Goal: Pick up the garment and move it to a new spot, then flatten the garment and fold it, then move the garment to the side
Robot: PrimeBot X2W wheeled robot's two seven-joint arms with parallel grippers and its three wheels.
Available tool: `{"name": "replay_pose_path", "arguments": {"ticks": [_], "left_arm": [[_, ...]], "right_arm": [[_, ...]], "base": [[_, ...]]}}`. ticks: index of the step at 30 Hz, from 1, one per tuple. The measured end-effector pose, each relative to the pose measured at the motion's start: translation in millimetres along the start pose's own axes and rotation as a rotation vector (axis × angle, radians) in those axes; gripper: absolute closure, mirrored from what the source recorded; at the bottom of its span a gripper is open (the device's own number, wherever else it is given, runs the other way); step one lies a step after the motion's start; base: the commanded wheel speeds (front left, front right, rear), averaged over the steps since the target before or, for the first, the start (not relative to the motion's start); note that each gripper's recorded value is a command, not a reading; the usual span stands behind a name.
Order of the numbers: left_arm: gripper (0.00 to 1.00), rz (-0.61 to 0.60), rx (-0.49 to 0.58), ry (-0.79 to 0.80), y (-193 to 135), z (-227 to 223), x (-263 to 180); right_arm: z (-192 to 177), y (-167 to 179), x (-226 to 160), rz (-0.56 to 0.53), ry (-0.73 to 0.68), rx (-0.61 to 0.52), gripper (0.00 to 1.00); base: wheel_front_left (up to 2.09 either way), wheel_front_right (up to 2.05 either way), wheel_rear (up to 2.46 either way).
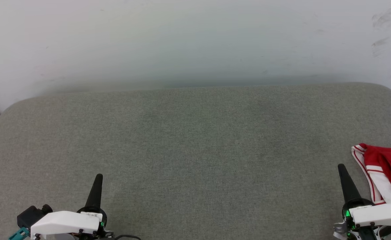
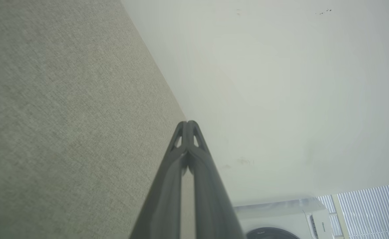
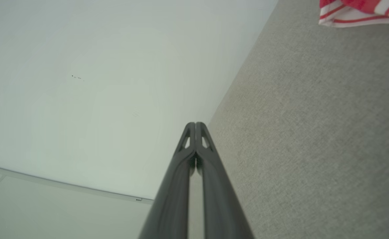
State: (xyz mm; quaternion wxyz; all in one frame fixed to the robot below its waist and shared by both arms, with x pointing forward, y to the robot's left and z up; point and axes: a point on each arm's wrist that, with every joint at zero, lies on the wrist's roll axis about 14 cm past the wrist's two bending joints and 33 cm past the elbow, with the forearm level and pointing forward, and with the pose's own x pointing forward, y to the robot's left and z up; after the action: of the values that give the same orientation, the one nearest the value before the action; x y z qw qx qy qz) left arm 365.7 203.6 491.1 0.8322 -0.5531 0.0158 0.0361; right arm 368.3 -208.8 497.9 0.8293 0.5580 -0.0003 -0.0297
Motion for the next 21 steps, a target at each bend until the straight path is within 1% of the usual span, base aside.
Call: {"name": "replay_pose_path", "arguments": {"ticks": [21], "left_arm": [[1.0,-0.025,-0.193,0.016,-6.4,-0.2,9.9]], "right_arm": [[-2.9,3.4,8.6,0.01,0.02,0.185,1.0]], "base": [[0.0,0.0,0.0]]}}
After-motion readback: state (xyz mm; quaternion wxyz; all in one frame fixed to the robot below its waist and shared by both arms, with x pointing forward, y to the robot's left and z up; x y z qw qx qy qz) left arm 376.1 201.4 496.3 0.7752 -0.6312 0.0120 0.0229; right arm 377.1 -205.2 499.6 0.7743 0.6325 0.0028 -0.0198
